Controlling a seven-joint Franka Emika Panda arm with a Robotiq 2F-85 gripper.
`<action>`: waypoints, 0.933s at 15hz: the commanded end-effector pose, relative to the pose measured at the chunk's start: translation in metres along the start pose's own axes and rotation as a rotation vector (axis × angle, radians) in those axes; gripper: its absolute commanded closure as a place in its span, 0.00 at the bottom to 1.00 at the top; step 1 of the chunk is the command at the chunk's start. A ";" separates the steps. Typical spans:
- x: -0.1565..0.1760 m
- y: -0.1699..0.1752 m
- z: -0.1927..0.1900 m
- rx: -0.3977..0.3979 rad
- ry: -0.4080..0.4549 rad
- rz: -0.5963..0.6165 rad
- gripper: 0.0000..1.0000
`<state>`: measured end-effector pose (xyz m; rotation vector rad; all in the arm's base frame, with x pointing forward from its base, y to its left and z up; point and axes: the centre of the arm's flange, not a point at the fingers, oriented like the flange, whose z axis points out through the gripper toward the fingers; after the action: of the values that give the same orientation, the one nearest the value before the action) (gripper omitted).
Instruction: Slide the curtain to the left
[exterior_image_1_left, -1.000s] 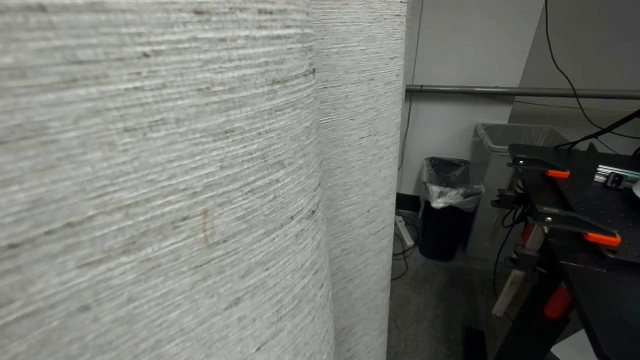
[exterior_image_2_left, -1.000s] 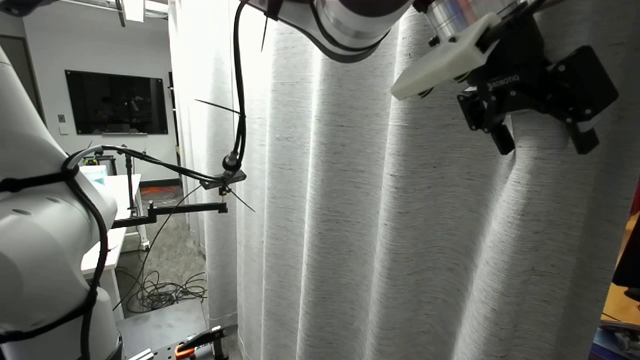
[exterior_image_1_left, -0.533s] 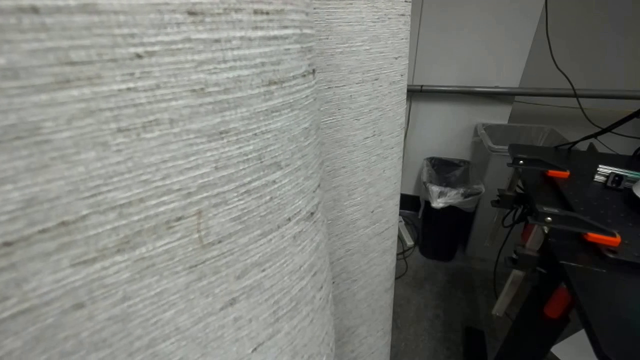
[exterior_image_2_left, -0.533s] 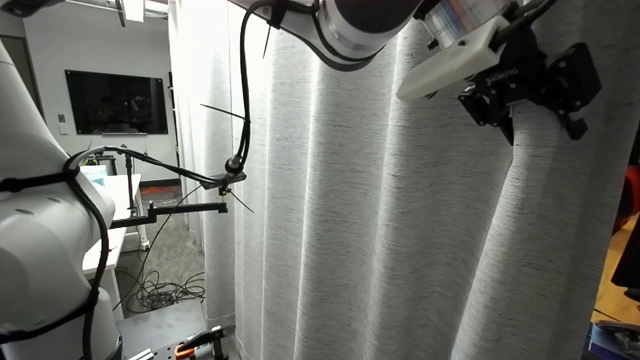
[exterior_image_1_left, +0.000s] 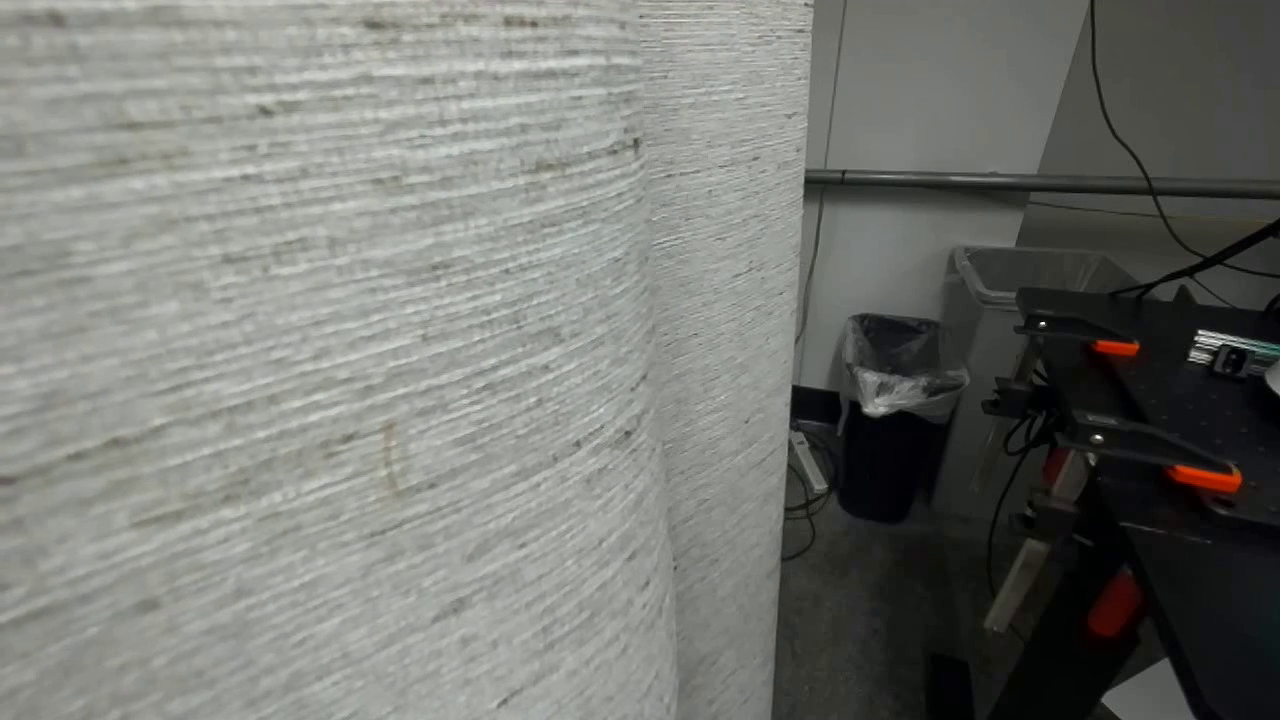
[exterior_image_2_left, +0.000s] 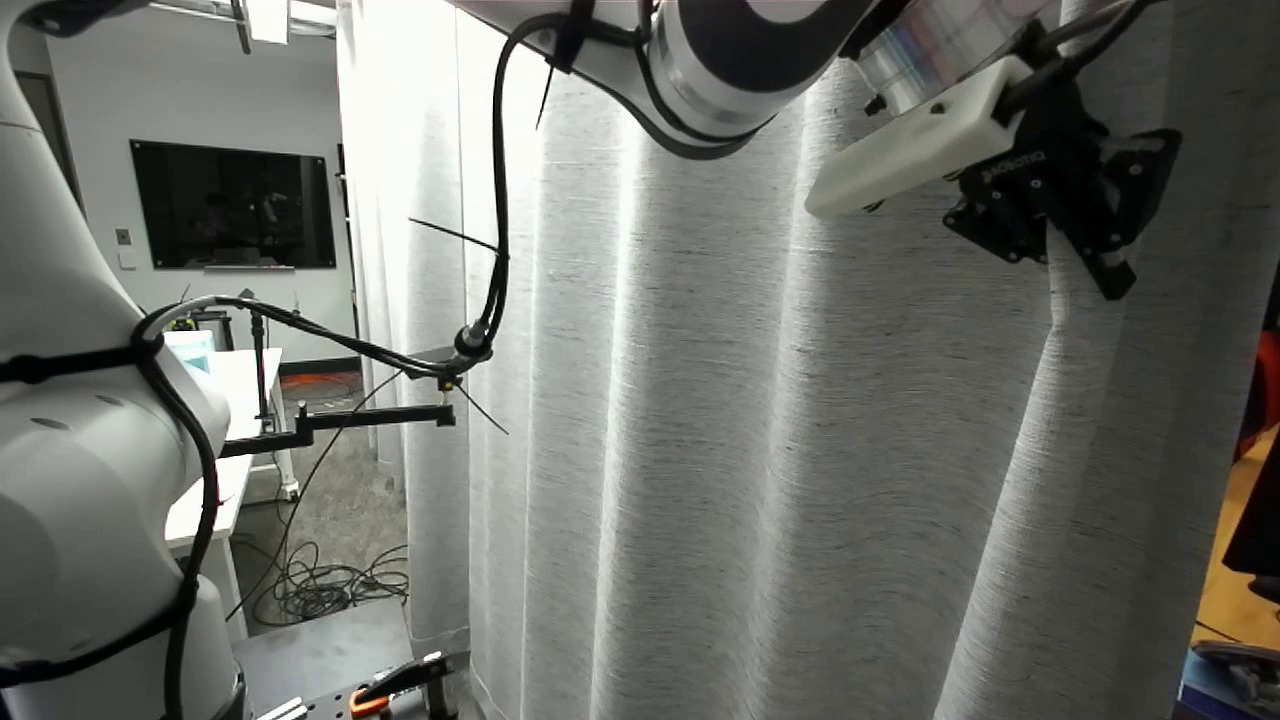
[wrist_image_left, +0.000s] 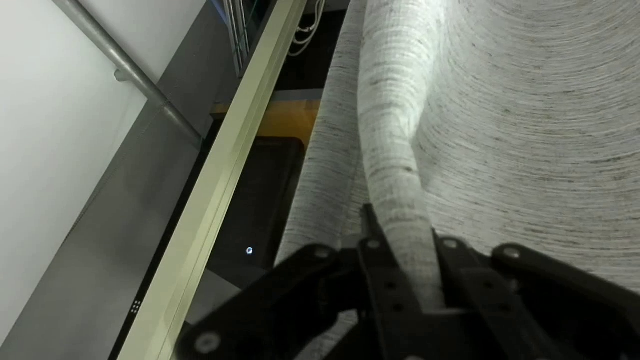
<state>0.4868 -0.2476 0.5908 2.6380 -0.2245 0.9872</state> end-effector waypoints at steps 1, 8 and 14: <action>0.005 -0.009 0.015 0.011 0.007 0.008 1.00; 0.010 -0.091 0.028 0.107 0.007 -0.039 1.00; -0.002 -0.196 0.001 0.268 0.014 -0.139 1.00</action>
<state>0.5401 -0.1091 0.5801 2.7364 0.0270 1.1017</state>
